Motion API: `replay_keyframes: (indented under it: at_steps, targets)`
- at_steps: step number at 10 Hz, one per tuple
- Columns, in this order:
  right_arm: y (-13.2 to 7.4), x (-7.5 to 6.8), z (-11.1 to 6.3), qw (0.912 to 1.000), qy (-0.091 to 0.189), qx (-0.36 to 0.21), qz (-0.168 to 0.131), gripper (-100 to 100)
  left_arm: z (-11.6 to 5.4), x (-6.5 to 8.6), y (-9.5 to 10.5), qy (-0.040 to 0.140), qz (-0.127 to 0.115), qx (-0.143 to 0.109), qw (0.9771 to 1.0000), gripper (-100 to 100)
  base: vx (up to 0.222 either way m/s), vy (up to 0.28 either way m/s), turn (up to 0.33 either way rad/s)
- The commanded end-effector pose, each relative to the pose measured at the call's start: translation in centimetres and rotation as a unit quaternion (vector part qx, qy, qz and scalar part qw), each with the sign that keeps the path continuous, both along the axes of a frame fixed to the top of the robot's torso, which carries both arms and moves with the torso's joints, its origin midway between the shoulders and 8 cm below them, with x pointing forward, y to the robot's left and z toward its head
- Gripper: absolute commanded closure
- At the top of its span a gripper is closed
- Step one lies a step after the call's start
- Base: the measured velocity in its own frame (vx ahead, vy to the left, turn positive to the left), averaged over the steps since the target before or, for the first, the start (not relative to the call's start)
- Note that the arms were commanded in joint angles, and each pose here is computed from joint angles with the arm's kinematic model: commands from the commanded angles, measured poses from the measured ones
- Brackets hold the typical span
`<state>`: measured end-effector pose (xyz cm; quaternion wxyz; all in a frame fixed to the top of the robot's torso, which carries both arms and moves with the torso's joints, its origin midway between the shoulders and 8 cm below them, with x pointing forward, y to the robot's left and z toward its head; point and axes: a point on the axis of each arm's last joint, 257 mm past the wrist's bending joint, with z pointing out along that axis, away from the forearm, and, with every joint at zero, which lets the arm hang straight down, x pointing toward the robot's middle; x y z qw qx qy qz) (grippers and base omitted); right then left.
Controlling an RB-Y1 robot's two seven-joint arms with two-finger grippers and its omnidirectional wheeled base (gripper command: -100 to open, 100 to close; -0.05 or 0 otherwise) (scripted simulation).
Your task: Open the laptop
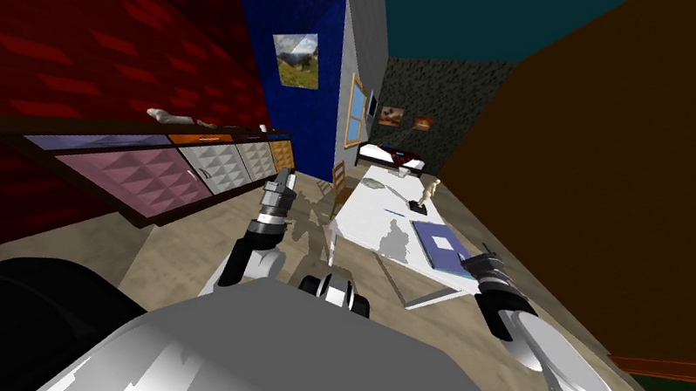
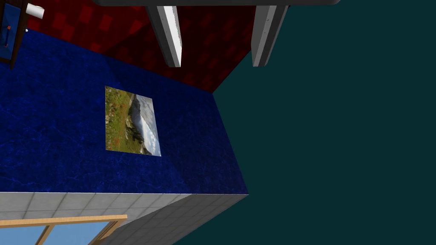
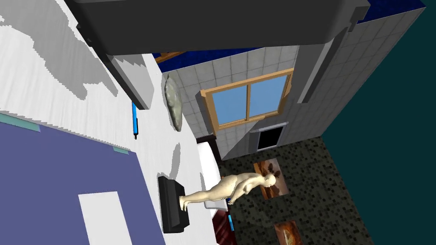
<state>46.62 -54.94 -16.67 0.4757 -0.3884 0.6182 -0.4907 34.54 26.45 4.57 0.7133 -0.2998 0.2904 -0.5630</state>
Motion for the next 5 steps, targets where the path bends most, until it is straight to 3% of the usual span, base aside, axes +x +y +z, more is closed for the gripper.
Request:
replay_keyframes:
  at_steps: [1,5]
  targets:
    - [0.25,-0.45,0.32,0.9978,0.011,-0.065,0.003,-100,0.00,0.00,0.00,0.000,0.000,0.000,1.0000,0,0.001,-0.026,0.034]
    - [0.74,-1.02,0.93,0.9877,0.024,-0.154,0.008,-100,0.00,0.00,0.00,0.000,0.000,0.000,1.0000,0,-0.002,-0.025,0.037]
